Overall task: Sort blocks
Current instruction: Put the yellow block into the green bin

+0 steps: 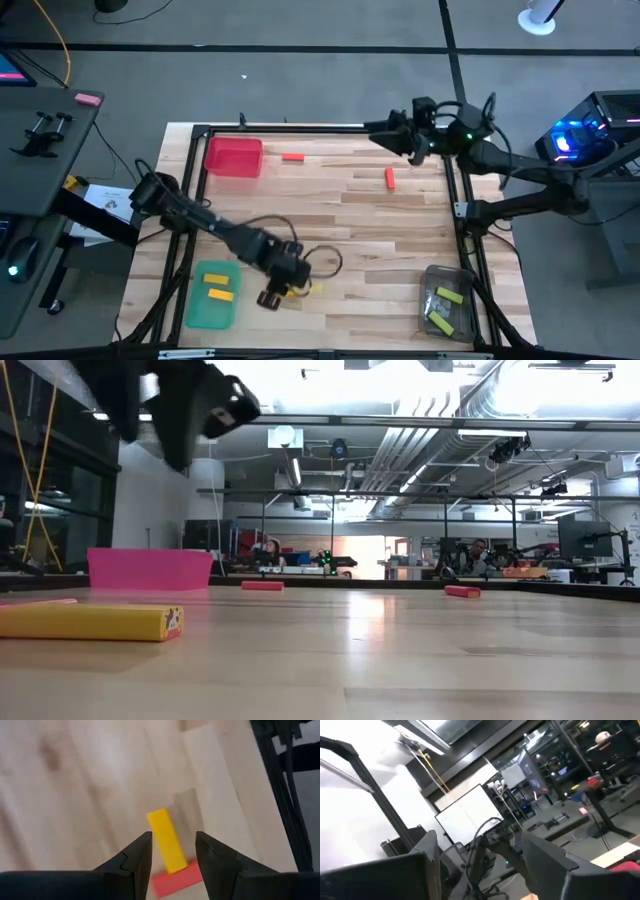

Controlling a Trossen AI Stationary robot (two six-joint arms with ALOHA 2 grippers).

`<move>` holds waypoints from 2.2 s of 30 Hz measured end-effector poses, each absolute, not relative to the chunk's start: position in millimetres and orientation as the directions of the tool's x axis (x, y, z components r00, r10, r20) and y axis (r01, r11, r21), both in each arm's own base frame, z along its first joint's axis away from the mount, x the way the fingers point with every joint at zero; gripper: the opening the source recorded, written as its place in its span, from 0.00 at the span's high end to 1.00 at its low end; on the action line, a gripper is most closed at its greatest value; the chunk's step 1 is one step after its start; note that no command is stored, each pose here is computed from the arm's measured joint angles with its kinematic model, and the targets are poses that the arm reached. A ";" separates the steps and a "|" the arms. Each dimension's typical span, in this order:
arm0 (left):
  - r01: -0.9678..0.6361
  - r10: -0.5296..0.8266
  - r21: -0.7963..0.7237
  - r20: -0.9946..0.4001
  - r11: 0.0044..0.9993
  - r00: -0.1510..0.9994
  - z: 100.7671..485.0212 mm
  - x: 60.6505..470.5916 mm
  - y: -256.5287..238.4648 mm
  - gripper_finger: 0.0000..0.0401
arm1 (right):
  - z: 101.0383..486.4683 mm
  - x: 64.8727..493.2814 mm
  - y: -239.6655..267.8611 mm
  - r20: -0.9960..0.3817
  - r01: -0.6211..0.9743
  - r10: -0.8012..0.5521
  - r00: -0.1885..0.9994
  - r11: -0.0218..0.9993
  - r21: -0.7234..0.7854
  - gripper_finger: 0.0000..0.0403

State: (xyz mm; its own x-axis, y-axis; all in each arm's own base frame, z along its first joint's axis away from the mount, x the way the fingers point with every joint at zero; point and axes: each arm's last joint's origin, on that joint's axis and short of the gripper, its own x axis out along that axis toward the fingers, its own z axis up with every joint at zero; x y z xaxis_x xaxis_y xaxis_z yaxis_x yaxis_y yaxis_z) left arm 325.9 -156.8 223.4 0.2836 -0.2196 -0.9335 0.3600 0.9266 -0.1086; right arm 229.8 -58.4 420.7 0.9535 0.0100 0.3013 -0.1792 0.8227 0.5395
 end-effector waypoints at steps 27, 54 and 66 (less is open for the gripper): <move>0.132 -0.153 -0.119 -0.946 0.984 0.285 156.4 320.3 -173.9 0.42 | 400.3 236.1 -30.3 0.078 0.028 -0.078 0.994 0.862 0.507 0.56; -0.140 0.010 -0.084 -0.823 0.987 0.568 282.5 290.3 -132.0 0.90 | 394.8 236.4 -31.0 0.022 0.061 -0.081 0.996 0.882 0.468 0.56; -0.258 -0.079 -0.211 -0.893 0.943 0.442 305.9 186.0 -192.5 0.90 | 391.6 236.4 -30.9 -0.011 0.074 -0.077 0.997 0.890 0.450 0.56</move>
State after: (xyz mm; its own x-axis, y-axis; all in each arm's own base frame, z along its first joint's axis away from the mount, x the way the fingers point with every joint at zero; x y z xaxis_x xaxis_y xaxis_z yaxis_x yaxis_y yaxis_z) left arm 186.0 -192.5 305.9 0.4423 -0.0788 -0.8934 -0.2585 0.9427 -0.2111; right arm 236.4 -30.9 391.6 0.9970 -0.0770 -0.0110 0.0737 0.8899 0.4501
